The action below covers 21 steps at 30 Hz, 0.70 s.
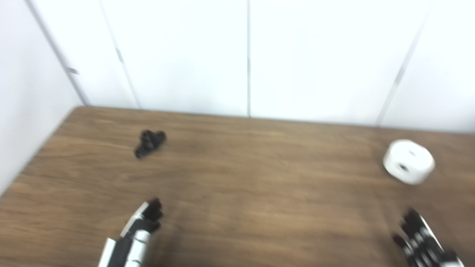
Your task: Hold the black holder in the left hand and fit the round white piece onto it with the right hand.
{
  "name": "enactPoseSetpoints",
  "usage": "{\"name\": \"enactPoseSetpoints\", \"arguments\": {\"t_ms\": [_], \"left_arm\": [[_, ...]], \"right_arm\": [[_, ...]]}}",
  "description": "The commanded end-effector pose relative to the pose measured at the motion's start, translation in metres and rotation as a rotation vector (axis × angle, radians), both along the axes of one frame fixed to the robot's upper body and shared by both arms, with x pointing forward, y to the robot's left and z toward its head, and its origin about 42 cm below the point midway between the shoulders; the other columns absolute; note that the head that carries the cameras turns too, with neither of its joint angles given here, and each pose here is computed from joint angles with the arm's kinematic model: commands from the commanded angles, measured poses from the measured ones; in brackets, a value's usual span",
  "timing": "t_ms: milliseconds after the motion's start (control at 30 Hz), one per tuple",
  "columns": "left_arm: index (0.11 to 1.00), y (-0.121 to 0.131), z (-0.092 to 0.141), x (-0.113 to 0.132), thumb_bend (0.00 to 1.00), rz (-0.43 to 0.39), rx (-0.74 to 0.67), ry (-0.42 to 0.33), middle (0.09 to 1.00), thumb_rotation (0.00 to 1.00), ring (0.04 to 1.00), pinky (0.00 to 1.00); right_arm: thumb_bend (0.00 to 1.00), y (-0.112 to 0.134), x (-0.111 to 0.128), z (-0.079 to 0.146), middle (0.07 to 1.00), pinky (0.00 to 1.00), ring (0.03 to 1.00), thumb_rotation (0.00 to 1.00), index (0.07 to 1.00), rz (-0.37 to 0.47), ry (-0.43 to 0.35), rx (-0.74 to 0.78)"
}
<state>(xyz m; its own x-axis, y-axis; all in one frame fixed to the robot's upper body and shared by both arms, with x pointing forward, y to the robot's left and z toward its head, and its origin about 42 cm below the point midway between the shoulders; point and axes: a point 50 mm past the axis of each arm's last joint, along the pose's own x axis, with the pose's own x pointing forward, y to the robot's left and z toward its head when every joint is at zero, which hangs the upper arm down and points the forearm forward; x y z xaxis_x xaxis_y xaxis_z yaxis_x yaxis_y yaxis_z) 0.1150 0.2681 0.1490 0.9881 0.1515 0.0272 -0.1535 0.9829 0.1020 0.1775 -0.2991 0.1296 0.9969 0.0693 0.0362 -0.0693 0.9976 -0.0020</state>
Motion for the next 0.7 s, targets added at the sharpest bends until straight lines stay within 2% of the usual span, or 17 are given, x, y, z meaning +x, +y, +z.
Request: {"name": "enactPoseSetpoints", "arguments": {"t_ms": [0, 400, 667], "left_arm": [[0.882, -0.011, 0.005, 0.001, 0.42, 0.026, -0.015, -0.051, 0.892, 0.77, 0.887, 0.87], [0.862, -0.017, 0.001, 0.005, 0.44, 0.021, -0.008, -0.037, 0.878, 0.68, 0.872, 0.84], [0.857, -0.021, -0.001, 0.007, 0.44, 0.017, 0.005, -0.036, 0.869, 0.65, 0.86, 0.81]], "right_arm": [[0.77, -0.005, 0.001, 0.004, 0.987, 0.98, 0.992, 1.0, 0.968, -0.004, -0.047, 0.004], [0.76, -0.012, 0.002, -0.005, 0.994, 1.0, 1.0, 1.0, 0.977, -0.005, -0.012, -0.007], [0.77, -0.017, 0.004, -0.006, 1.0, 1.0, 1.0, 1.0, 0.999, -0.002, -0.017, -0.004]]}}
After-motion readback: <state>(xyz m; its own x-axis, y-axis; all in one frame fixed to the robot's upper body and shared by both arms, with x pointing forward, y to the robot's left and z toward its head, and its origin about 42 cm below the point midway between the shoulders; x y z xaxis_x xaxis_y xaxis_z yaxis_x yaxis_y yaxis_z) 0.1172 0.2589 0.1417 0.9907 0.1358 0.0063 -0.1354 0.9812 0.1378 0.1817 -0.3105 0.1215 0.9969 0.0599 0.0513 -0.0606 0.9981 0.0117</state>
